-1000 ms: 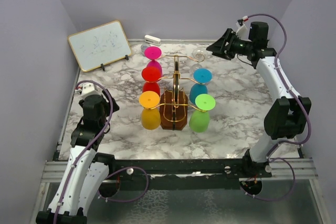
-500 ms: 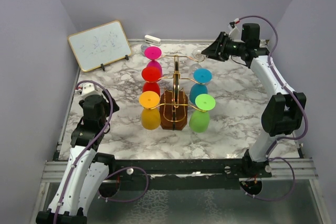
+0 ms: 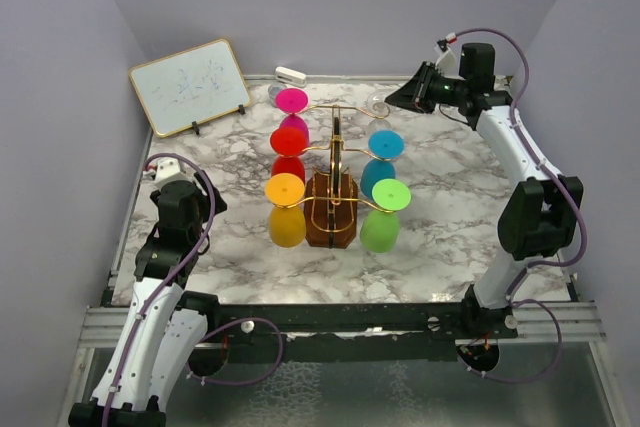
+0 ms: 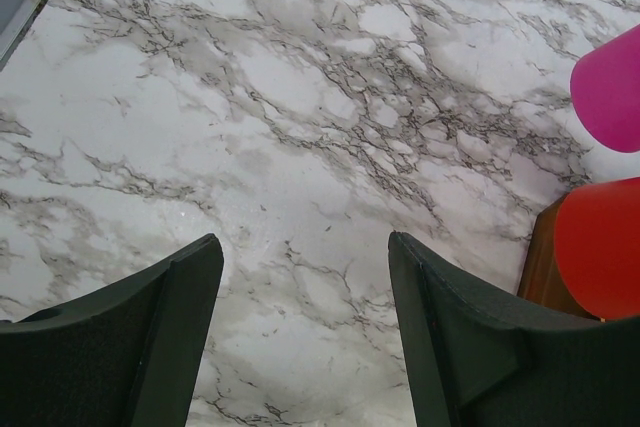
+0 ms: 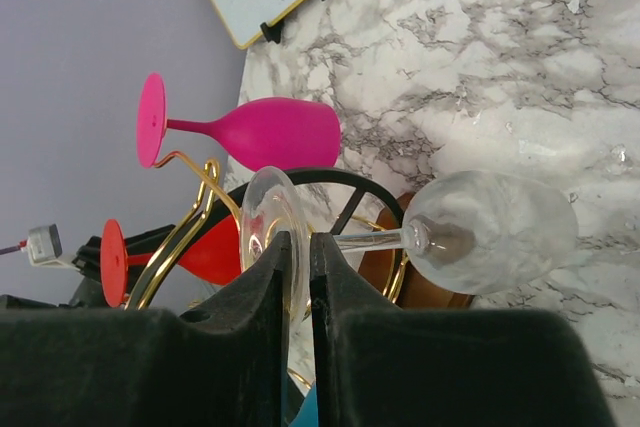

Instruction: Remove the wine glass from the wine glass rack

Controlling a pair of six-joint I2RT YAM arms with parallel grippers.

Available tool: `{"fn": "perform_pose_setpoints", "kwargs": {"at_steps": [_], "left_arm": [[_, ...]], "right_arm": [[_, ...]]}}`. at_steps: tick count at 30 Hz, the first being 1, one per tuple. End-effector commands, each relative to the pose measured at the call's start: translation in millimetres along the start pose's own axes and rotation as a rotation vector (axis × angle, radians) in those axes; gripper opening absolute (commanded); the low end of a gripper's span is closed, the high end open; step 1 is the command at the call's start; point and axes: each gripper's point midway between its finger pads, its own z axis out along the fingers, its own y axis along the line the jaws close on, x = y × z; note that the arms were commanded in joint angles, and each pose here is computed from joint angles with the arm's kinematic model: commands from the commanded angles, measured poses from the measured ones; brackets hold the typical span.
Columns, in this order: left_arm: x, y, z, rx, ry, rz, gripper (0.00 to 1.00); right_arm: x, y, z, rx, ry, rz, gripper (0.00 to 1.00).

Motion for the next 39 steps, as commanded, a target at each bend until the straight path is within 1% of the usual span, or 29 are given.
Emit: {"fn": "perform_pose_setpoints", "kwargs": {"at_steps": [1, 9, 15, 22, 27, 39], "left_arm": [[-10.8, 0.9, -2.4, -0.011, -0.034, -0.022, 0.7], [-10.0, 0.0, -1.4, -0.008, -0.029, -0.021, 0.7], [-8.9, 0.0, -0.8, -0.009, -0.023, -0.019, 0.7], [-8.6, -0.4, -0.3, -0.007, -0.022, -0.02, 0.7], [-8.3, 0.1, 0.2, -0.009, -0.02, -0.02, 0.7], [-9.1, 0.6, 0.0, -0.008, -0.023, -0.023, 0.7]], "right_arm": [[-10.1, 19.3, -6.0, -0.036, -0.036, -0.041, 0.09], [-12.3, 35.3, -17.6, -0.059, -0.084, -0.026, 0.01], [-9.3, 45.3, -23.4, -0.102, -0.103, 0.007, 0.01], [3.8, 55.7, -26.7, -0.186, -0.066, 0.025, 0.01], [8.3, 60.2, -30.2, -0.206, -0.057, 0.019, 0.01], [2.9, 70.8, -26.8, -0.264, -0.035, 0.019, 0.01]]}}
